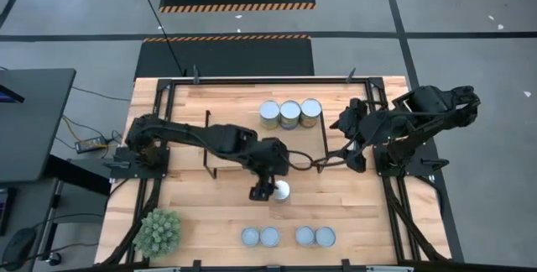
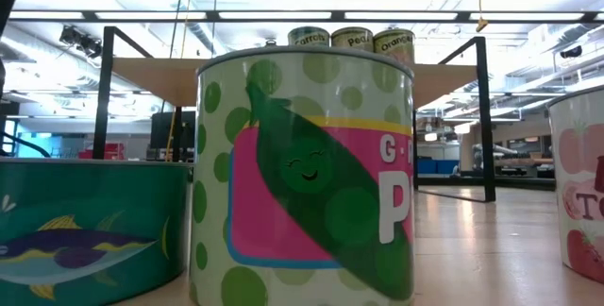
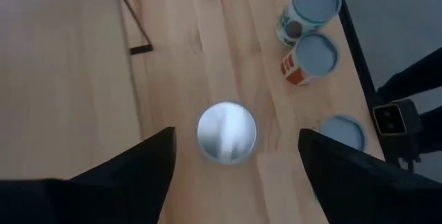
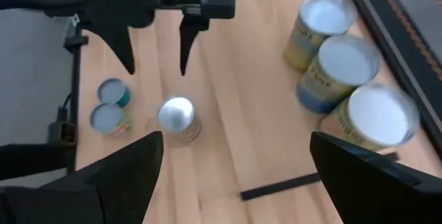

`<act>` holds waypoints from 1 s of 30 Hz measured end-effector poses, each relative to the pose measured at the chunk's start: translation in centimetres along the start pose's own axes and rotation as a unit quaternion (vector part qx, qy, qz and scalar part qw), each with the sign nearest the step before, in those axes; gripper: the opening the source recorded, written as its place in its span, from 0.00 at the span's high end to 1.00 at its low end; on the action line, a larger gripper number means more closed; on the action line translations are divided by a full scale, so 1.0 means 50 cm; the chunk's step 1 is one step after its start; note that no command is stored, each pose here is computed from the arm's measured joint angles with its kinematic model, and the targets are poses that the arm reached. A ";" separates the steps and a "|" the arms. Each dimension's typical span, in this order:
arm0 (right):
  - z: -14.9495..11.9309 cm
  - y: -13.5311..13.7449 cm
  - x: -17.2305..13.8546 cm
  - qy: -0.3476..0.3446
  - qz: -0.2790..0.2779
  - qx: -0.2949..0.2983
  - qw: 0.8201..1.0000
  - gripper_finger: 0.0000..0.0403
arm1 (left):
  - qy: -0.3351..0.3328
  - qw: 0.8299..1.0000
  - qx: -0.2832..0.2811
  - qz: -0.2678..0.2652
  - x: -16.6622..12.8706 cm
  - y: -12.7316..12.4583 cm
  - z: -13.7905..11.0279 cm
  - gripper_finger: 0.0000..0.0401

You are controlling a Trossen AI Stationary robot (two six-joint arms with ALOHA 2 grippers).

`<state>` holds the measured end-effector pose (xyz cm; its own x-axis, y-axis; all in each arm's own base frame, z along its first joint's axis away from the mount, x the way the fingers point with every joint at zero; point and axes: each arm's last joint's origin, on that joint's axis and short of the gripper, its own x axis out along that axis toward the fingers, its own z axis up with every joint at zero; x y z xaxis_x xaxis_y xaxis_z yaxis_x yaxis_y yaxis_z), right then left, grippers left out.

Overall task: Pick and place cans onto a shelf
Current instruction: Put the canned peaches on the shelf

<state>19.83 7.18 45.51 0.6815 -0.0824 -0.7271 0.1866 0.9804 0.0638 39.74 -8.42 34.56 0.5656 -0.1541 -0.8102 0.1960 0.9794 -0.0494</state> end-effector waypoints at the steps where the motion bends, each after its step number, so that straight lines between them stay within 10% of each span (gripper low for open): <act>1: -0.004 0.003 -0.002 0.005 0.002 0.002 1.000 0.07 | -0.002 1.000 0.002 -0.002 0.010 -0.003 0.002 0.22; 30: -0.068 0.045 -0.043 0.032 -0.020 0.061 0.997 0.07 | 0.106 0.984 0.140 -0.032 0.242 -0.001 -0.039 0.21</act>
<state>16.38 10.18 44.86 0.6256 -0.1052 -0.7730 0.3000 0.9471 0.1139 45.02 -10.08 23.59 0.3712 -0.1554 -0.9155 0.4559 0.8894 0.0339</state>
